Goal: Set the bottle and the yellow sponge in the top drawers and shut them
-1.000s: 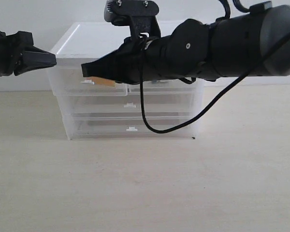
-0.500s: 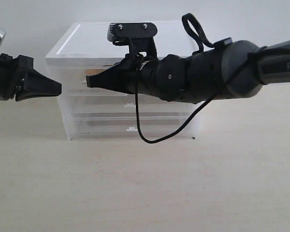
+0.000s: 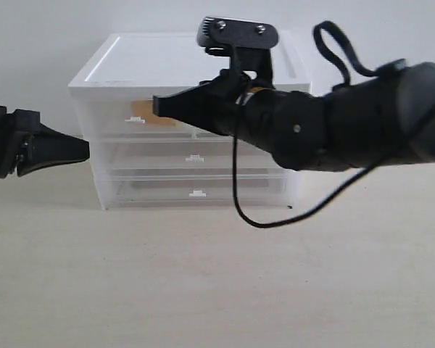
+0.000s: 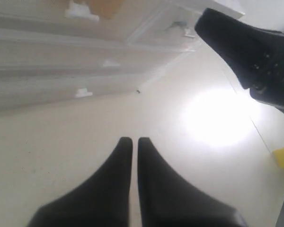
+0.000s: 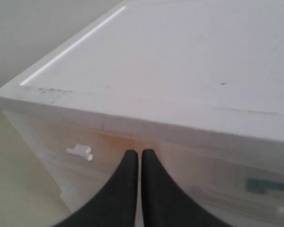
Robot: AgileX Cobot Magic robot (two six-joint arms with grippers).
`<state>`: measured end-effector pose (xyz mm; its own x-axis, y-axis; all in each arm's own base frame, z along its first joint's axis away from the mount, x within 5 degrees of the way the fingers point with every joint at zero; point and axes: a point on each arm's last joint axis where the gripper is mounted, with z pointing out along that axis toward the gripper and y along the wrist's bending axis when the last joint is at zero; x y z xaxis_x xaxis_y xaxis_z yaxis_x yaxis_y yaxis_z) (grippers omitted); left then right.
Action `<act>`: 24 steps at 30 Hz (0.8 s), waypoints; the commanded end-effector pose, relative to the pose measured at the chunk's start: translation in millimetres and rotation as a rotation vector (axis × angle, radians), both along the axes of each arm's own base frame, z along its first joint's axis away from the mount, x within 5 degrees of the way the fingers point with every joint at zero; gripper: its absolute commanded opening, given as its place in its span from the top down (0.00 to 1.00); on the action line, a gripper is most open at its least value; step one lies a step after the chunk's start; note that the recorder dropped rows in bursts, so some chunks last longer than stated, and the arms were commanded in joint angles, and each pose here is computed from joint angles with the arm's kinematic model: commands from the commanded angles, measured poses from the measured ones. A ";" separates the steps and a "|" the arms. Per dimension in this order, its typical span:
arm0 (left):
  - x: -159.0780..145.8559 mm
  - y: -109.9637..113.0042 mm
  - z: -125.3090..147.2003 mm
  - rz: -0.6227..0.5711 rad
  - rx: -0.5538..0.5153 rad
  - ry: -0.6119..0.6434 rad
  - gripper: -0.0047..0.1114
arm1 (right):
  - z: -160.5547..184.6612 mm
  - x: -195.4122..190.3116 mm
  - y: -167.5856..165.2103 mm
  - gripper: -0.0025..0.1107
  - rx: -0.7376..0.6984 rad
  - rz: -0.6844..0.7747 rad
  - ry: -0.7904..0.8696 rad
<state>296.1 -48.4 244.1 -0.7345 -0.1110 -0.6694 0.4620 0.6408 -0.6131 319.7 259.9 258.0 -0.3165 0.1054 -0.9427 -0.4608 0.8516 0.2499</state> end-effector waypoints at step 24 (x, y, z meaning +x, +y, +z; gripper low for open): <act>-166.8 -21.3 30.3 -0.070 -0.175 -0.436 0.93 | 13.1 -106.3 -93.7 0.98 0.073 -0.026 0.031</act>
